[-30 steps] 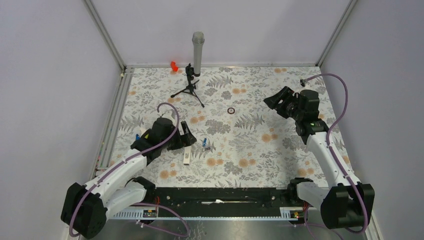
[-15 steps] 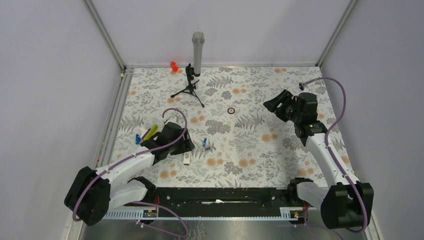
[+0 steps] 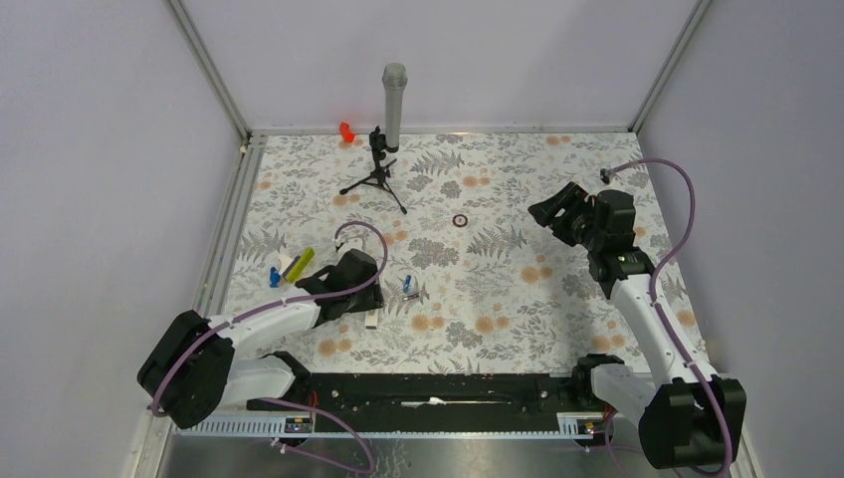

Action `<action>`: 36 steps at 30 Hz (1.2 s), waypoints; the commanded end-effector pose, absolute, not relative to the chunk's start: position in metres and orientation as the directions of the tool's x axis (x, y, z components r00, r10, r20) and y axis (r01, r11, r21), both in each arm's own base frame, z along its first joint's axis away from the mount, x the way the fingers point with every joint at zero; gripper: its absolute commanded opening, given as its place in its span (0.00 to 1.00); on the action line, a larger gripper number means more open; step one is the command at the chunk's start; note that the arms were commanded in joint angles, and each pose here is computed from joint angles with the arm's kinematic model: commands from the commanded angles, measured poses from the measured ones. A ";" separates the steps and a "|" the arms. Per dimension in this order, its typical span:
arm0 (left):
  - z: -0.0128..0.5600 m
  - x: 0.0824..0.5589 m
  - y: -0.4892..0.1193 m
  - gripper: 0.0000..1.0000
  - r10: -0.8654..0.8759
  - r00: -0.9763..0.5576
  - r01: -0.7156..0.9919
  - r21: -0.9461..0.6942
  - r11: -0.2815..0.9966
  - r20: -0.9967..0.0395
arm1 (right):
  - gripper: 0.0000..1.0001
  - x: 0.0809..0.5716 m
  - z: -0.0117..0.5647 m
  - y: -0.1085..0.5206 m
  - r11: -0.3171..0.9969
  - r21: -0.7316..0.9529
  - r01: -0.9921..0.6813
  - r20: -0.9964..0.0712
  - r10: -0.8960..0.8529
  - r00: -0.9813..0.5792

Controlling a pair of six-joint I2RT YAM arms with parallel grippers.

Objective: Load the batteries into the remote control
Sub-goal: Pick up the remote control from the center of the board, then adjust the remote control.

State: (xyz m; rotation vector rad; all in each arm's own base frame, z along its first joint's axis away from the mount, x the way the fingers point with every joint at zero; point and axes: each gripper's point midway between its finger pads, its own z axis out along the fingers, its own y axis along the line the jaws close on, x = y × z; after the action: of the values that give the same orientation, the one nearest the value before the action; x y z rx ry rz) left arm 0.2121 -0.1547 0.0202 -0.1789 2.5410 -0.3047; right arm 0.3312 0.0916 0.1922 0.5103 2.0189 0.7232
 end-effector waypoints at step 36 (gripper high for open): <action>0.293 0.171 -0.287 0.00 0.117 -0.706 0.708 -0.701 0.085 -0.698 | 1.00 0.224 0.320 0.267 0.144 0.494 -0.857 -0.863 0.196 -0.465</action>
State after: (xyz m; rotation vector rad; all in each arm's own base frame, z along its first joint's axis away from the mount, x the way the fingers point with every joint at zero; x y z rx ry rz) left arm 0.1992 -0.2845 0.2459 0.6010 2.1197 -1.4975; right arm 0.2413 0.2520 0.2981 -0.4358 1.6468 1.4484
